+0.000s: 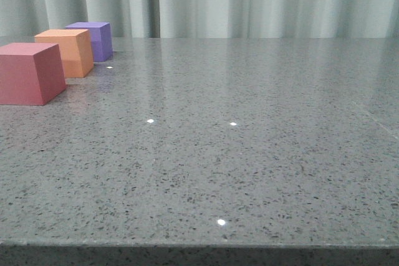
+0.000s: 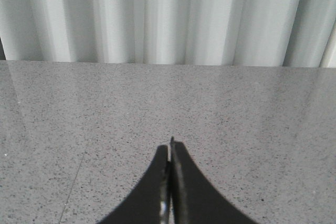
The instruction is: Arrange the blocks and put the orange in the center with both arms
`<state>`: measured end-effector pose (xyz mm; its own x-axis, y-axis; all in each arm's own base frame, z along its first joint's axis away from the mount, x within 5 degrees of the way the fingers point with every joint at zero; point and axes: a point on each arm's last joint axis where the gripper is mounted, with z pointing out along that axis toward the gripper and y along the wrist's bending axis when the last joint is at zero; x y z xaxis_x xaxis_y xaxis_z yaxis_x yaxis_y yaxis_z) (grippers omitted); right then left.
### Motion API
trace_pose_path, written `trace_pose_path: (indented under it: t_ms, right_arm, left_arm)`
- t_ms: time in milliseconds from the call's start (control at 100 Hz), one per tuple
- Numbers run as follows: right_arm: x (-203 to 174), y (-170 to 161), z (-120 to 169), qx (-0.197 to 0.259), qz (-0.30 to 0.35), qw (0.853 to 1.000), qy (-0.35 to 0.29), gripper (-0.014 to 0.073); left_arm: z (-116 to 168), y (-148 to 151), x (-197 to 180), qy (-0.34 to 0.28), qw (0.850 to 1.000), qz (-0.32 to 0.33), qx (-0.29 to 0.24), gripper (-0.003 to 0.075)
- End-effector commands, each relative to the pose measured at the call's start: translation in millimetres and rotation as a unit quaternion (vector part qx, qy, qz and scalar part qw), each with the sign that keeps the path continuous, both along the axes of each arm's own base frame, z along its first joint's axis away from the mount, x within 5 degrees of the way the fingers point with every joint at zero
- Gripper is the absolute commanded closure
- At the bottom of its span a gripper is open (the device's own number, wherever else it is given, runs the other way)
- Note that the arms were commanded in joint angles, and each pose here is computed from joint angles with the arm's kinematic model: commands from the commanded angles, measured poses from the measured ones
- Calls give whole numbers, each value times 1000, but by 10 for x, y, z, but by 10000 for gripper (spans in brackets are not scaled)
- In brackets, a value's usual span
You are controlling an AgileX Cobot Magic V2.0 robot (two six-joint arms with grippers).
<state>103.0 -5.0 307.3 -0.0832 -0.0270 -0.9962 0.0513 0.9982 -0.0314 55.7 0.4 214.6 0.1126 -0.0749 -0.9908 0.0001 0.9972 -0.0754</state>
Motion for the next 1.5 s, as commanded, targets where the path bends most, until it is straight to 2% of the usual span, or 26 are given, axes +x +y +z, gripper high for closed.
trace_pose_path:
  t_ms: [0,110,260,520,780,1040,1489]
  right_arm:
    - [-10,14,151,-29,9,998,-47,664]
    - [-52,23,137,-6,13,998,-54,664]
    - [-209,32,-1,2,16,997,-81,664]
    - [-479,39,-500,43,19,993,-111,664]
    - [-499,43,-900,64,22,990,-123,664]
    - [-506,45,-866,56,24,987,-146,664]
    - [-506,45,-866,56,24,987,-146,664]
  left_arm:
    - [-51,-5,-19,-36,999,-2,1,741]
    - [-51,-5,-19,-36,999,-2,1,741]
    - [-51,-5,-19,-36,999,-2,1,741]
    - [-51,-5,-19,-36,999,-2,1,741]
    - [-51,-5,-19,-36,999,-2,1,741]
    - [-51,-5,-19,-36,999,-2,1,741]
    - [-51,-5,-19,-36,999,-2,1,741]
